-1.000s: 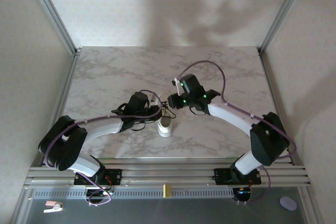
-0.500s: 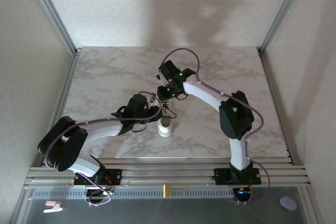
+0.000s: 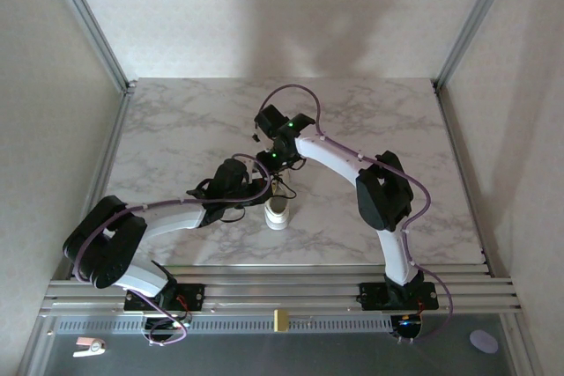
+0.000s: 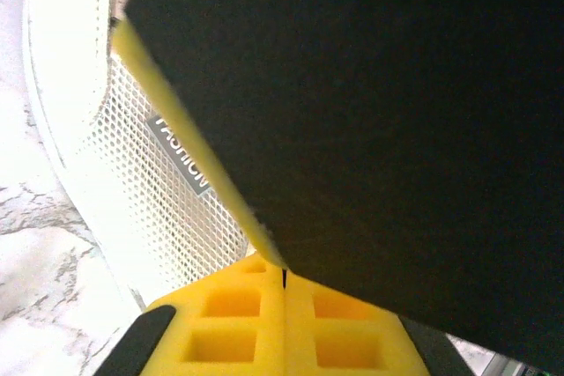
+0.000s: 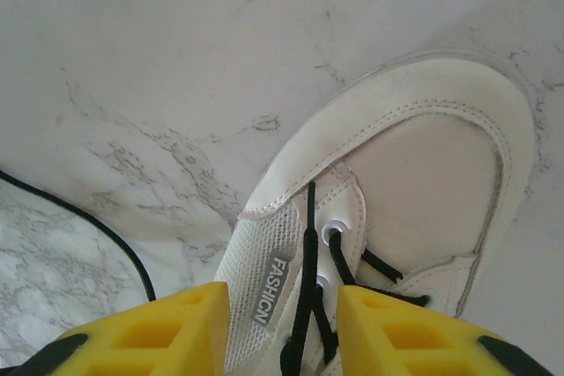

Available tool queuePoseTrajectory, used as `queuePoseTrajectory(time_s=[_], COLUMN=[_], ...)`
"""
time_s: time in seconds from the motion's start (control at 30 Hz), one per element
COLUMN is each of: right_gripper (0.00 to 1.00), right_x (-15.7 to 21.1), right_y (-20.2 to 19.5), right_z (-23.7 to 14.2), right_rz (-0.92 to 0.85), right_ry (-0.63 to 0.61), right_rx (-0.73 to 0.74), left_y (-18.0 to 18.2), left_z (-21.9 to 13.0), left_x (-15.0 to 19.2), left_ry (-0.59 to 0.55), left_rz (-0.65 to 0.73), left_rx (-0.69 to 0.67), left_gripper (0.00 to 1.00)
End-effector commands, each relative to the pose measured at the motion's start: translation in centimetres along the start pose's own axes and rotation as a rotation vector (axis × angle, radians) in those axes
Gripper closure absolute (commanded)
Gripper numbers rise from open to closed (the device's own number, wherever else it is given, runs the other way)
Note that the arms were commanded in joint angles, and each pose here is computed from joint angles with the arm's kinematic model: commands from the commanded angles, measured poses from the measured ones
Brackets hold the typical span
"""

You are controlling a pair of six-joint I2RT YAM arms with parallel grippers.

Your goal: Tie the shoes

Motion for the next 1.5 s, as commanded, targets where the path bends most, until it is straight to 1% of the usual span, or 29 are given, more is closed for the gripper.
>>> queuePoseTrajectory(time_s=[0.0, 0.2, 0.37, 0.47, 0.53, 0.63, 0.8, 1.07, 1.17, 1.2, 1.23, 1.47], right_gripper=[0.64, 0.73, 0.88, 0.96, 1.00, 1.00, 1.00, 1.00, 1.00, 1.00, 1.00, 1.00], right_x=[1.2, 1.6, 1.7, 1.5, 1.2, 0.8, 0.8, 1.6, 2.1, 2.4, 2.6, 5.5], right_y=[0.8, 0.8, 0.8, 0.9, 1.0, 0.8, -0.3, -1.2, -1.8, -3.1, -3.5, -5.6], right_z=[0.8, 1.1, 0.6, -0.2, -1.2, -2.7, -4.0, -5.0, -5.8, -6.2, -6.5, -9.2], right_rz=[-0.038, -0.031, -0.030, -0.024, -0.017, 0.000, 0.058, 0.108, 0.128, 0.159, 0.168, 0.245], right_ry=[0.084, 0.108, 0.100, 0.060, 0.009, -0.073, -0.168, -0.221, -0.241, -0.248, -0.254, -0.311], right_rx=[-0.026, -0.038, -0.035, -0.037, -0.048, -0.050, -0.027, 0.018, 0.091, 0.134, 0.166, 0.364], left_y=[-0.5, -0.5, -0.4, -0.4, -0.3, -0.3, -0.4, -0.3, -0.3, -0.3, -0.4, -0.8], left_z=[-0.3, -0.2, -0.3, -0.3, -0.3, -0.3, -0.4, -0.4, -0.5, -0.5, -0.5, -0.8], left_x=[-0.1, -0.1, -0.1, -0.2, -0.1, -0.1, -0.2, -0.1, -0.3, -0.3, -0.4, -1.2], left_ry=[-0.014, -0.017, -0.021, -0.023, -0.024, -0.024, -0.025, -0.026, -0.032, -0.033, -0.037, -0.057], left_rz=[0.022, 0.023, 0.022, 0.021, 0.021, 0.021, 0.023, 0.023, 0.020, 0.020, 0.020, 0.026], left_rx=[0.013, 0.006, -0.003, -0.007, -0.009, -0.011, -0.009, -0.015, -0.022, -0.027, -0.030, -0.036], left_gripper=[1.00, 1.00, 1.00, 1.00, 1.00, 1.00, 1.00, 1.00, 1.00, 1.00, 1.00, 1.00])
Point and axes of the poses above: each hand's point on the last joint's axis, 136 mm out from that joint toward the fingers, its own z axis out along the fingers, its own y axis along the line the jaws close on, x = y × z, the point moved 8 cm from there along -z, back along the fingers, and after that the axes turned 8 degrees about -z, right-handed, at the moved point
